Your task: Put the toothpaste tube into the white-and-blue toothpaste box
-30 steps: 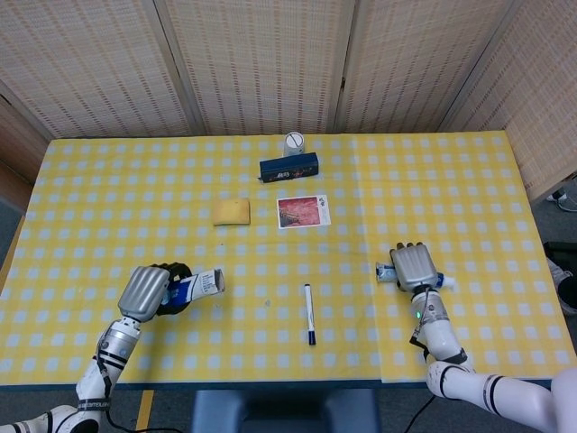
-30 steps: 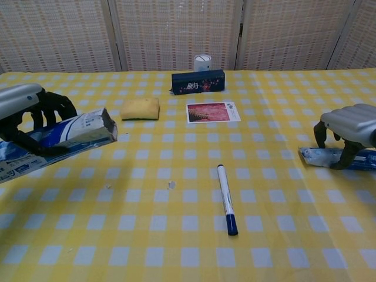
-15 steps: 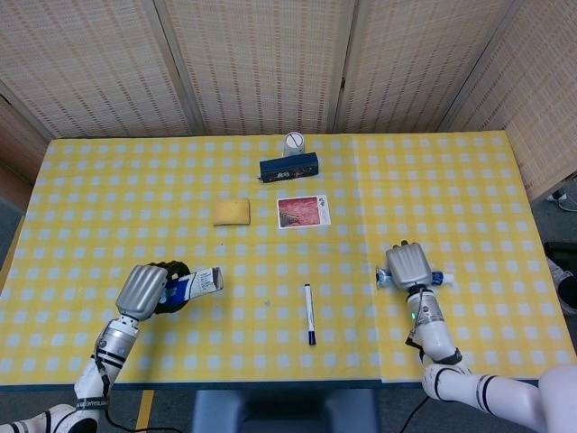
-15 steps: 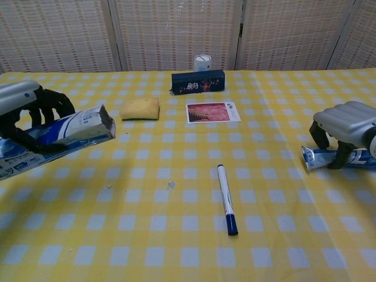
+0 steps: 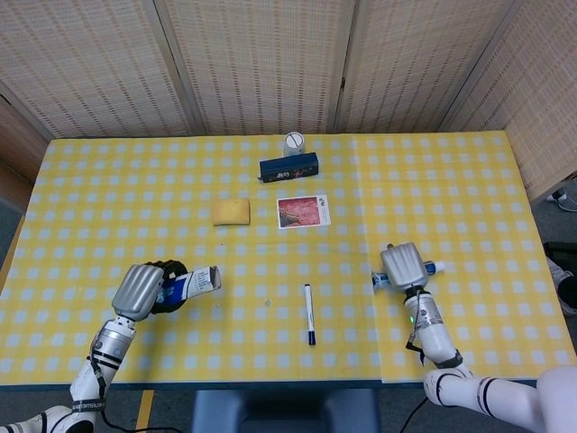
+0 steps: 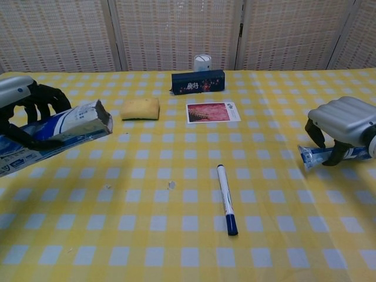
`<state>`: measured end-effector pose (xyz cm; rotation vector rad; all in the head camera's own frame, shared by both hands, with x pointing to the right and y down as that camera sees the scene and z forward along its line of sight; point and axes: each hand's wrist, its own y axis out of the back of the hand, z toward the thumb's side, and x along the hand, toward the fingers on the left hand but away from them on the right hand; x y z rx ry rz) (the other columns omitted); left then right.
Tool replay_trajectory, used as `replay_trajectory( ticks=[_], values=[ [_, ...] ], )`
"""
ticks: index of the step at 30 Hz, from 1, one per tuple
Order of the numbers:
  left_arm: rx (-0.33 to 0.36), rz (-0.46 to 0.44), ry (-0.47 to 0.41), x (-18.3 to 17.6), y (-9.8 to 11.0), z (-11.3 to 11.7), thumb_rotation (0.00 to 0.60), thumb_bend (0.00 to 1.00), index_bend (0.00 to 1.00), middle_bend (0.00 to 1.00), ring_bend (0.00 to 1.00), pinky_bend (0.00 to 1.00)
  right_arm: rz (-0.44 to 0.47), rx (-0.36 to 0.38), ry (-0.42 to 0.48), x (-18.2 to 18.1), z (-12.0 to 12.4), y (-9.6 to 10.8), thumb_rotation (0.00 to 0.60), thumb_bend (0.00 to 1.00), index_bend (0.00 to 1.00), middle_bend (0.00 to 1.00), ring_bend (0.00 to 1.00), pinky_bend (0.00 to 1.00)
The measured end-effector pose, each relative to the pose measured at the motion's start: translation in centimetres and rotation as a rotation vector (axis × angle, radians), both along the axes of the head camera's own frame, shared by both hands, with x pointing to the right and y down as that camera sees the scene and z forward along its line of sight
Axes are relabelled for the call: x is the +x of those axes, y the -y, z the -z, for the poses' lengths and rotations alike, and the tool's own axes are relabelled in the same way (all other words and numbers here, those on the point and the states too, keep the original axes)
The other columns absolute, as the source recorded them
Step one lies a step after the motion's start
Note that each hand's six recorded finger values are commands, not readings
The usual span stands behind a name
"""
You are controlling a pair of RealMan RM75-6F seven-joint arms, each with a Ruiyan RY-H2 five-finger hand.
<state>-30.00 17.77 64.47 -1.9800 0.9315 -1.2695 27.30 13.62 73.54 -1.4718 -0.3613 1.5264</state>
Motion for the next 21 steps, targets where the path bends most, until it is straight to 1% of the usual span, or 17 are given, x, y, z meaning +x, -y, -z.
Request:
replay_trajectory(
  ticks=[7,10,13,17,20,21],
  values=[
    [0.012,-0.002,0.004,0.0,-0.2,0.4,0.600,0.35,0.58,0.65,0.53,0.57,-0.042,0.021,0.120,0.1,1.7,0.7,0.600,0.42,0.72,0.53,0.75,0.79],
    [0.016,-0.001,0.003,0.1,-0.2,0.6,0.600,0.35,0.58,0.65,0.53,0.57,-0.076,0.014,0.180,0.3,2.4,1.0,0.600,0.43,0.72,0.53,0.77,0.81],
    [0.023,0.001,0.000,0.3,-0.1,0.8,0.600,0.35,0.58,0.65,0.53,0.57,-0.117,-0.001,0.243,0.6,2.9,1.2,0.600,0.43,0.72,0.53,0.77,0.81],
    [0.034,-0.003,0.004,0.3,-0.2,1.1,0.600,0.35,0.58,0.65,0.53,0.57,-0.192,-0.048,0.348,0.7,3.5,1.3,0.600,0.43,0.72,0.53,0.77,0.81],
    [0.031,0.000,0.003,0.2,-0.3,1.2,0.600,0.35,0.58,0.65,0.53,0.57,-0.260,-0.105,0.449,0.6,3.9,1.3,0.600,0.43,0.72,0.53,0.77,0.82],
    [0.025,0.004,0.003,0.1,-0.3,1.1,0.600,0.35,0.58,0.65,0.53,0.57,-0.290,-0.138,0.495,0.5,4.1,1.3,0.600,0.43,0.72,0.53,0.77,0.82]
  ],
)
